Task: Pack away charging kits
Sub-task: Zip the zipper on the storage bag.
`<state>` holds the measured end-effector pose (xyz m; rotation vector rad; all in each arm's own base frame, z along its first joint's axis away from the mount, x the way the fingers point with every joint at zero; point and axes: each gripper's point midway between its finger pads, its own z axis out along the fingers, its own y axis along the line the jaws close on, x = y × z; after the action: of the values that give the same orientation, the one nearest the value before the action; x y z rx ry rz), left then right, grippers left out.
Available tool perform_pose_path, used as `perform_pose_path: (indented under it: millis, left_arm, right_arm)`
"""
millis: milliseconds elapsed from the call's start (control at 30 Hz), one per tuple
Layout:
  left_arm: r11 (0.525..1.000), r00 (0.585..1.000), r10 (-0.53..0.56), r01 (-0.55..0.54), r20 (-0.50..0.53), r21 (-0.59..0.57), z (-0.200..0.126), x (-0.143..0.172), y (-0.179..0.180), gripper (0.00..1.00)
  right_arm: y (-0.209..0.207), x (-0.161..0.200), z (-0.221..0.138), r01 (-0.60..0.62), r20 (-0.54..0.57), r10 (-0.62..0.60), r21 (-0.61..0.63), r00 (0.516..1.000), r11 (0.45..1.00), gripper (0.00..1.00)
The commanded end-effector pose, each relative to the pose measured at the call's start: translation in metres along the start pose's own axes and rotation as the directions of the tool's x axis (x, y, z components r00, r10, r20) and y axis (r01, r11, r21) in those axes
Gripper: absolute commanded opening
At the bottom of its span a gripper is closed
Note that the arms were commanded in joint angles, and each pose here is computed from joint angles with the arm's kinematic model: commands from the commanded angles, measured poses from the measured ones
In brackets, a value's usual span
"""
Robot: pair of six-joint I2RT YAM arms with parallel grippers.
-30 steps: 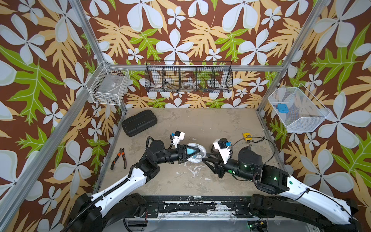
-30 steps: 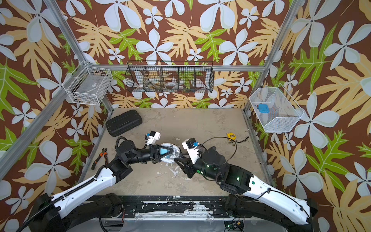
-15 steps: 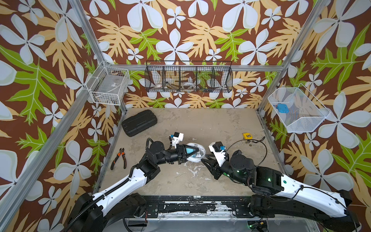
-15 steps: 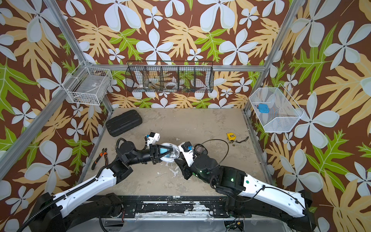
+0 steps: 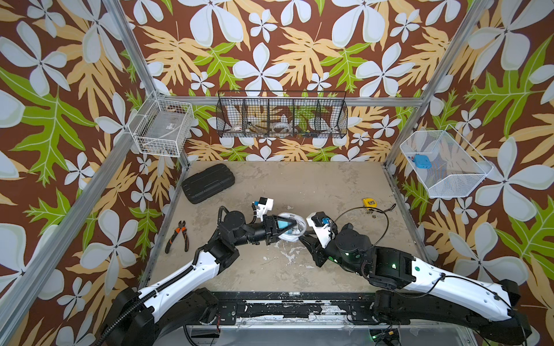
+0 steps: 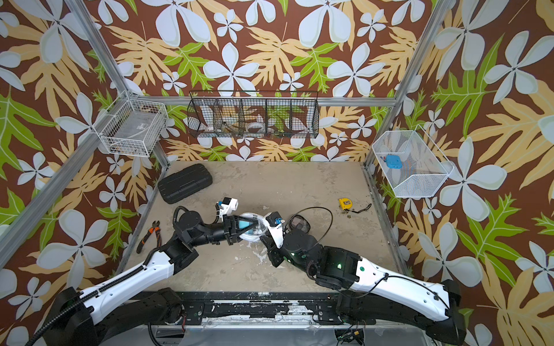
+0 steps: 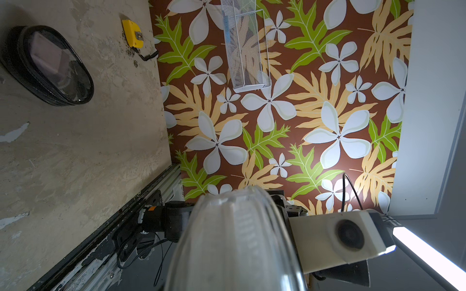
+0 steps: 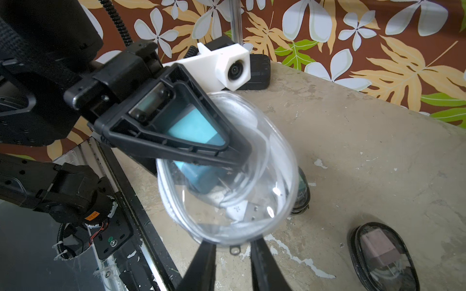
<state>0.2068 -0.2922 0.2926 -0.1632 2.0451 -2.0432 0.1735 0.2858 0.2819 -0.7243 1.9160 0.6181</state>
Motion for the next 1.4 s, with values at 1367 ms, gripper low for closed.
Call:
perform_pose_path:
  millis: [1367]
  left_arm:
    - [0.977, 0.91, 0.206, -0.212, -0.361, 0.023, -0.025, 0.064, 0.016, 0.01]
  right_arm:
    - [0.026, -0.066, -0.017, 0.294, 0.174, -0.276, -0.088, 0.945, 0.952, 0.0]
